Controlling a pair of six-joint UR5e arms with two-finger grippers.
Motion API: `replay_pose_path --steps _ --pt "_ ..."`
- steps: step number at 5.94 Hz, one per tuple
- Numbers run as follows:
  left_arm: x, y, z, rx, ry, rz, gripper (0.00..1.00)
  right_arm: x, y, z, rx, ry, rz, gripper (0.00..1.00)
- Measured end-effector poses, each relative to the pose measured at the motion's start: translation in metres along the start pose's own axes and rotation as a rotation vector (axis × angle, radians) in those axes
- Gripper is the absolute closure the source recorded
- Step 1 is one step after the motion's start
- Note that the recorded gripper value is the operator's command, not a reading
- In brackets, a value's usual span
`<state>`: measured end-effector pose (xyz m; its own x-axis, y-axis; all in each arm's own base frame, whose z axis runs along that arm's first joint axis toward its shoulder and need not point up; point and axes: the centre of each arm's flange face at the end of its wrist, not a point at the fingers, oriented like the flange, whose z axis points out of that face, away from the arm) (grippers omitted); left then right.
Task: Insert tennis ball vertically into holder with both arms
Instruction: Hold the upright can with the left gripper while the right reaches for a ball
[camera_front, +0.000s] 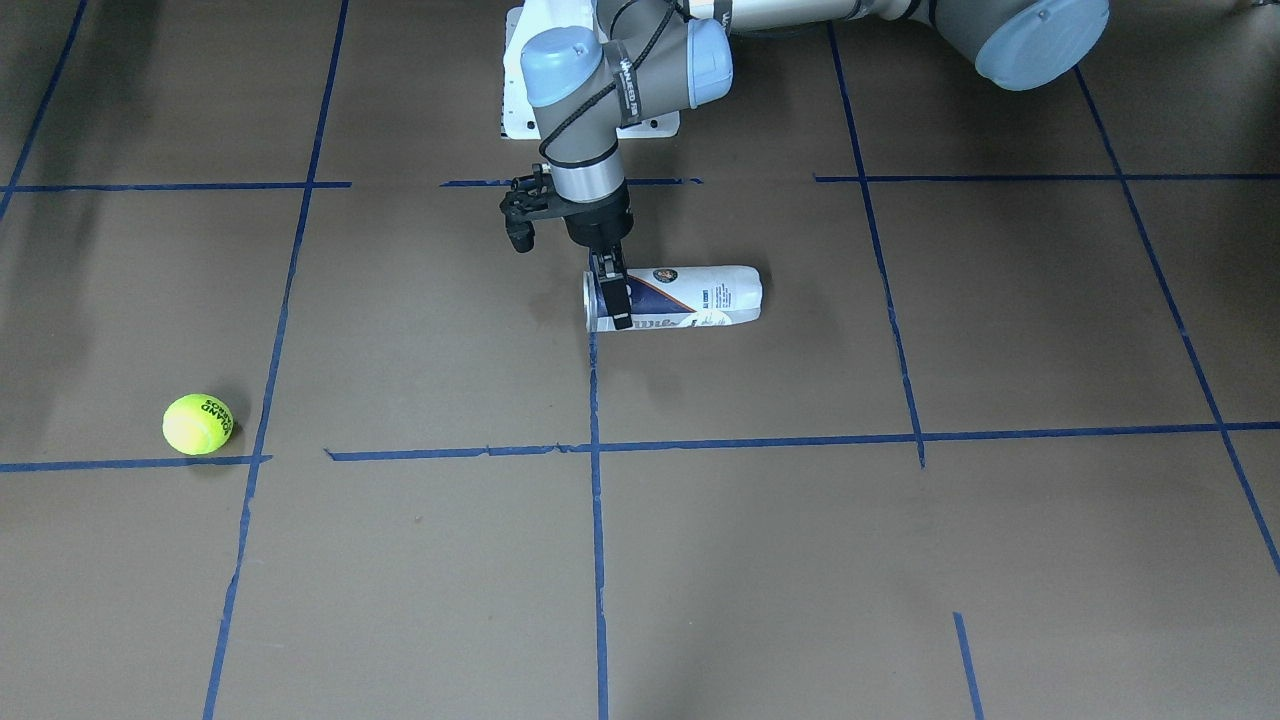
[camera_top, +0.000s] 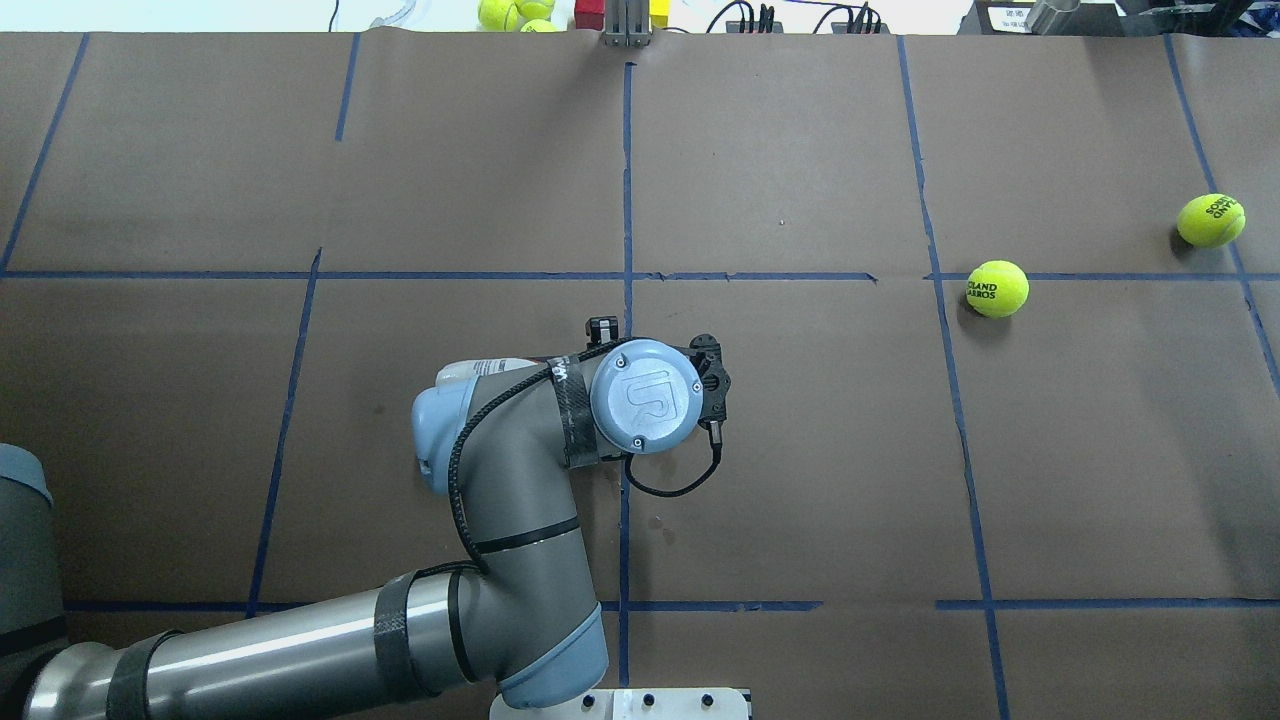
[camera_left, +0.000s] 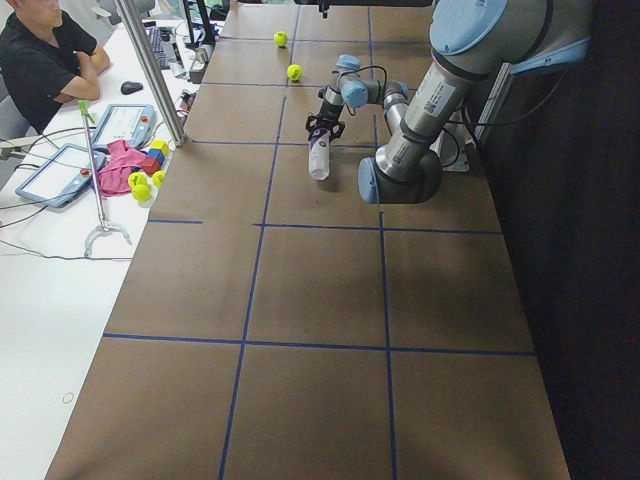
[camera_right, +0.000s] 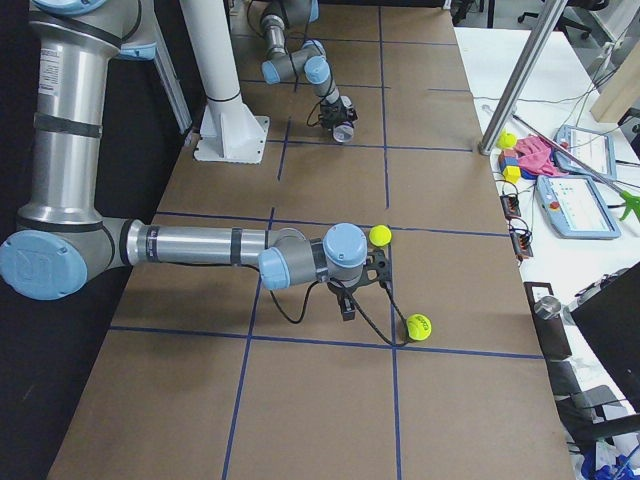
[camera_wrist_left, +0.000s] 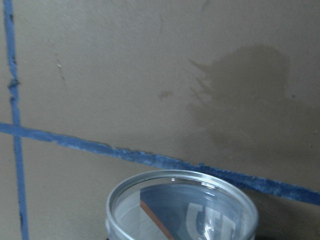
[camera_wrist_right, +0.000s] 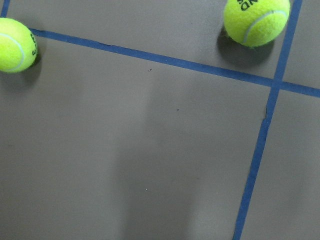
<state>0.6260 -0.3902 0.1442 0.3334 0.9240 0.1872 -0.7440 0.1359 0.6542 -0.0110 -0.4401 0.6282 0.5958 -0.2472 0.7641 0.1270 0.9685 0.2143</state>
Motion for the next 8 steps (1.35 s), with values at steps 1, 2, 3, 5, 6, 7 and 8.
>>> replay_pose_path --steps 1,2,3,5,6,7,8 --pt "-0.011 0.000 -0.040 0.111 -0.018 -0.029 0.27 -0.001 -0.001 -0.001 0.002 -0.001 -0.001 0.00" --pt "-0.017 0.005 -0.072 0.251 -0.036 -0.073 0.26 -0.003 -0.002 -0.002 0.004 -0.003 -0.003 0.00" --pt "-0.022 0.009 -0.095 0.400 -0.046 -0.144 0.26 -0.011 -0.006 -0.006 0.014 -0.006 0.015 0.00" --pt "-0.021 0.035 -0.101 0.726 -0.024 -0.329 0.26 -0.068 -0.044 -0.024 0.058 -0.030 0.142 0.00" --pt "-0.019 0.051 -0.102 0.862 0.003 -0.406 0.26 -0.103 -0.066 -0.029 0.078 -0.038 0.198 0.00" --pt "-0.019 0.058 -0.106 0.957 0.029 -0.459 0.26 -0.137 -0.086 -0.029 0.100 -0.023 0.233 0.01" --pt "-0.016 0.064 -0.102 1.054 0.049 -0.485 0.26 -0.167 -0.103 -0.022 0.120 0.006 0.251 0.01"
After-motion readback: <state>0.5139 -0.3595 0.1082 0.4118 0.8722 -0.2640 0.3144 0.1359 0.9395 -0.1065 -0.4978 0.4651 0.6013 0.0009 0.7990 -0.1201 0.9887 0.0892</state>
